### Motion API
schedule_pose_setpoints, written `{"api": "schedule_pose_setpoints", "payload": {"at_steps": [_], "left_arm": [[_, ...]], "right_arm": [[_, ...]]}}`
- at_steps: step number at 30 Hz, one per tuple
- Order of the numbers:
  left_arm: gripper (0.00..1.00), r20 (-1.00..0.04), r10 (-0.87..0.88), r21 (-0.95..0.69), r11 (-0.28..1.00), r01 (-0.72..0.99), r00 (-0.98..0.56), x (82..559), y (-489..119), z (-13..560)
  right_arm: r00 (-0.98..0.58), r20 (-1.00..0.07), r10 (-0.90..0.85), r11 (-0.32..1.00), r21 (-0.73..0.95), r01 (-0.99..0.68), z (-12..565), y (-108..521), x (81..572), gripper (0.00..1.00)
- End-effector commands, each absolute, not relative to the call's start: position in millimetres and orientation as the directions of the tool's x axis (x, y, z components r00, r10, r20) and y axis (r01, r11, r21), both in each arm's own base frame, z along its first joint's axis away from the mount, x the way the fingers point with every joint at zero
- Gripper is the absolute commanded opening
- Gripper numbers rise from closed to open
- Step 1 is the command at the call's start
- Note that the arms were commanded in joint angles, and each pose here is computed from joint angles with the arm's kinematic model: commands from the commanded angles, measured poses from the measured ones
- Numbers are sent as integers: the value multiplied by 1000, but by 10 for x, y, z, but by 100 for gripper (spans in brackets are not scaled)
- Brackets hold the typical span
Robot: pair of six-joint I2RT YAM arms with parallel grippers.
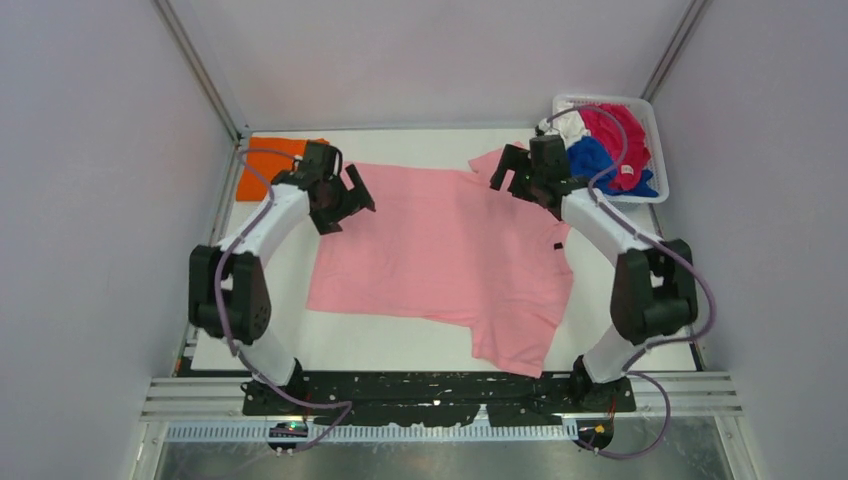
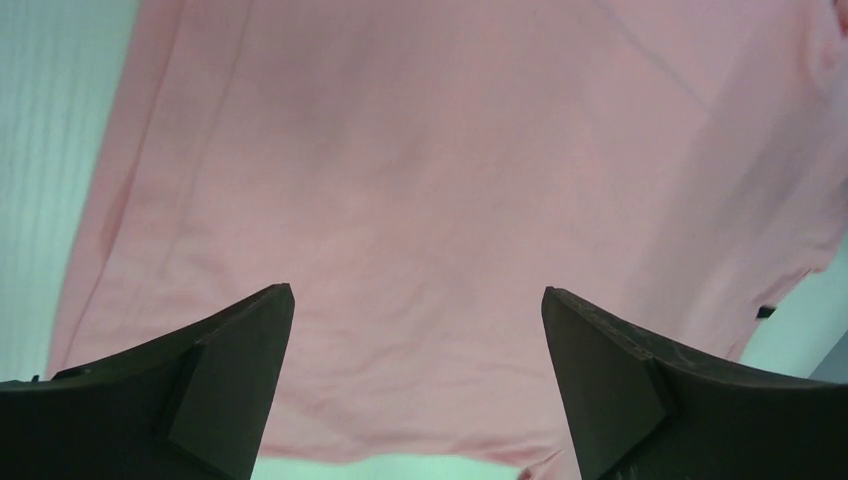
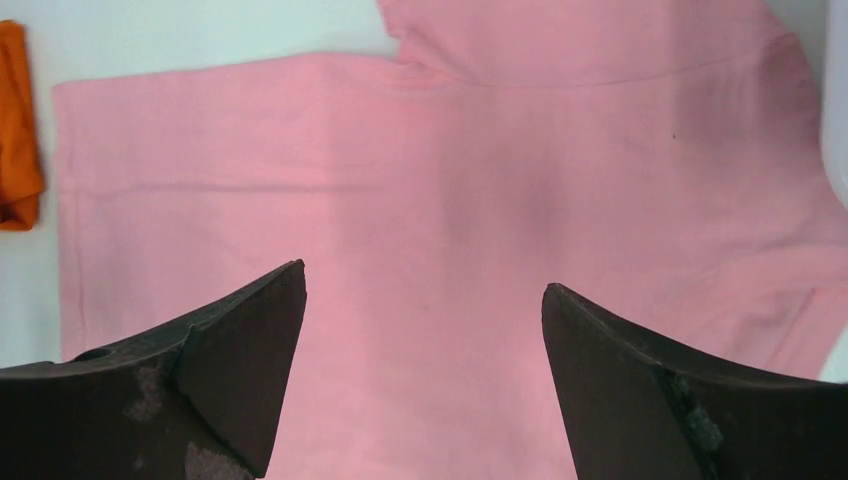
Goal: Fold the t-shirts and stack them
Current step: Flatten out the tshirt, then grab the side of the flattened tshirt closest away from the robot with both arms
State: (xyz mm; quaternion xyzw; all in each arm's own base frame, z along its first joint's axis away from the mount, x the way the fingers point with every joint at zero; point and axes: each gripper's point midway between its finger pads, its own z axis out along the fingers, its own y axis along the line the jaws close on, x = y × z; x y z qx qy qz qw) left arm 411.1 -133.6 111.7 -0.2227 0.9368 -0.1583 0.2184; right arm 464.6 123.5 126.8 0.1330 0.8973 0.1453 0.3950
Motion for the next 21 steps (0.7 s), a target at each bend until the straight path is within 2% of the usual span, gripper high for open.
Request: {"api": "schedule_pose_setpoints", "payload": {"at_steps": [1, 2, 3, 4, 7, 9, 12, 15, 18, 21], "left_arm": [[100, -451, -451, -283, 891, -356, -770, 3396, -947, 1091], [100, -451, -453, -257, 891, -374, -769, 3201, -856, 1023], [100, -449, -456, -228, 890, -395, -768, 3016, -765, 948], [100, -451, -463, -205, 886, -416, -763, 2844, -679, 884], [100, -468, -497, -159, 861, -483, -731, 2445, -461, 731], [100, -490, -522, -116, 833, -541, -698, 2268, -291, 625], [100, -498, -578, -134, 788, -601, -647, 2204, -185, 526], [93, -482, -630, -151, 745, -650, -609, 2212, -134, 421], [81, -455, -647, -141, 731, -668, -612, 2232, -146, 337], [64, -424, -658, -128, 724, -678, -623, 2253, -181, 274]], "right_arm": [[-560, -770, 304, 950, 285, 125, 1584, 1016, 4094, 95], [-517, -794, 319, 945, 305, 115, 1774, 978, 3980, 95], [-523, -786, 328, 944, 299, 141, 1633, 911, 3835, 96], [-477, -807, 347, 937, 323, 135, 1799, 872, 3738, 95], [-425, -812, 400, 916, 361, 173, 1716, 733, 3451, 96], [-356, -822, 444, 896, 404, 185, 1813, 649, 3313, 96], [-331, -818, 470, 883, 438, 171, 1802, 641, 3228, 95], [-352, -813, 464, 885, 437, 158, 1725, 664, 3177, 95], [-378, -809, 450, 893, 416, 172, 1668, 648, 3168, 96], [-407, -802, 437, 899, 397, 182, 1594, 653, 3182, 95]]}}
